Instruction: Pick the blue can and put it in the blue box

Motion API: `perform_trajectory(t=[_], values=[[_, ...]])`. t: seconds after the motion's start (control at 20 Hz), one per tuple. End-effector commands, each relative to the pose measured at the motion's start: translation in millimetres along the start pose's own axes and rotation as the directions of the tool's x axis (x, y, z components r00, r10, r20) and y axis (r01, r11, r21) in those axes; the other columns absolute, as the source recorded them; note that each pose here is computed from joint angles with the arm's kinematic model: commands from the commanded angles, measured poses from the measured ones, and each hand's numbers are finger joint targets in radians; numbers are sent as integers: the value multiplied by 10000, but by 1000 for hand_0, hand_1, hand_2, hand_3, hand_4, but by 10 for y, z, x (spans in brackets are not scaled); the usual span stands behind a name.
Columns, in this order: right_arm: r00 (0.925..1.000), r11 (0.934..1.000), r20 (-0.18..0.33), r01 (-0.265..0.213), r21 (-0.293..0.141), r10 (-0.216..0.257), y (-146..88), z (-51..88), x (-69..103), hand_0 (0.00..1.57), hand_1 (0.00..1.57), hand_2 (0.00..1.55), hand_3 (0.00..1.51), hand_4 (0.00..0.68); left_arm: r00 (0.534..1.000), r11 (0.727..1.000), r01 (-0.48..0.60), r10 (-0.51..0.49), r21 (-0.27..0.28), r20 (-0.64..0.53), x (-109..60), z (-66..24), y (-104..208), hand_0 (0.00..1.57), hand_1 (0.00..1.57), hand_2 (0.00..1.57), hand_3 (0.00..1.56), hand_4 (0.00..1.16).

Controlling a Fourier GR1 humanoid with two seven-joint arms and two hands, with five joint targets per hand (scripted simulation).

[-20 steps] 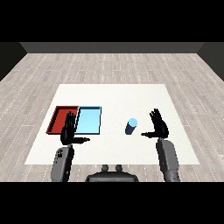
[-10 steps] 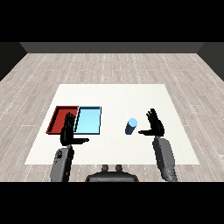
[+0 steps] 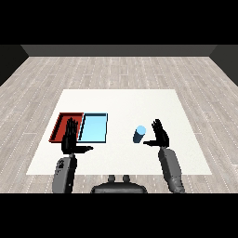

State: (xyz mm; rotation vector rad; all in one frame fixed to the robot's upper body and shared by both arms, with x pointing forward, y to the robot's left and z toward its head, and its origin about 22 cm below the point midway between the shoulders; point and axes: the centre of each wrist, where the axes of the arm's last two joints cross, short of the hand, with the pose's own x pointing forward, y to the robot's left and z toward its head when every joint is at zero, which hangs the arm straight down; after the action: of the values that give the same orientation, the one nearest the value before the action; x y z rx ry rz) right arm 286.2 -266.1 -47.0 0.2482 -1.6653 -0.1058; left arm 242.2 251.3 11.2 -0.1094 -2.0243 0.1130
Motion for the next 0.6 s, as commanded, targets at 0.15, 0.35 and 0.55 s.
perform_trajectory(t=[0.15,0.35,0.55], values=[[9997,9997,-186,180,185,-177,51,-218,-75,0,0,0,0,0,9997,9997,246,-246,-18,-34,-104,84,16,0,0,0,0,0],[9989,9993,-394,269,246,-259,250,-220,-25,0,0,0,0,0,9994,9994,332,-333,89,120,-143,199,67,0,0,0,0,0],[9976,9988,-577,390,286,-373,190,-223,-213,0,0,0,0,0,9997,9997,213,-214,89,77,116,37,79,0,0,0,0,0]])
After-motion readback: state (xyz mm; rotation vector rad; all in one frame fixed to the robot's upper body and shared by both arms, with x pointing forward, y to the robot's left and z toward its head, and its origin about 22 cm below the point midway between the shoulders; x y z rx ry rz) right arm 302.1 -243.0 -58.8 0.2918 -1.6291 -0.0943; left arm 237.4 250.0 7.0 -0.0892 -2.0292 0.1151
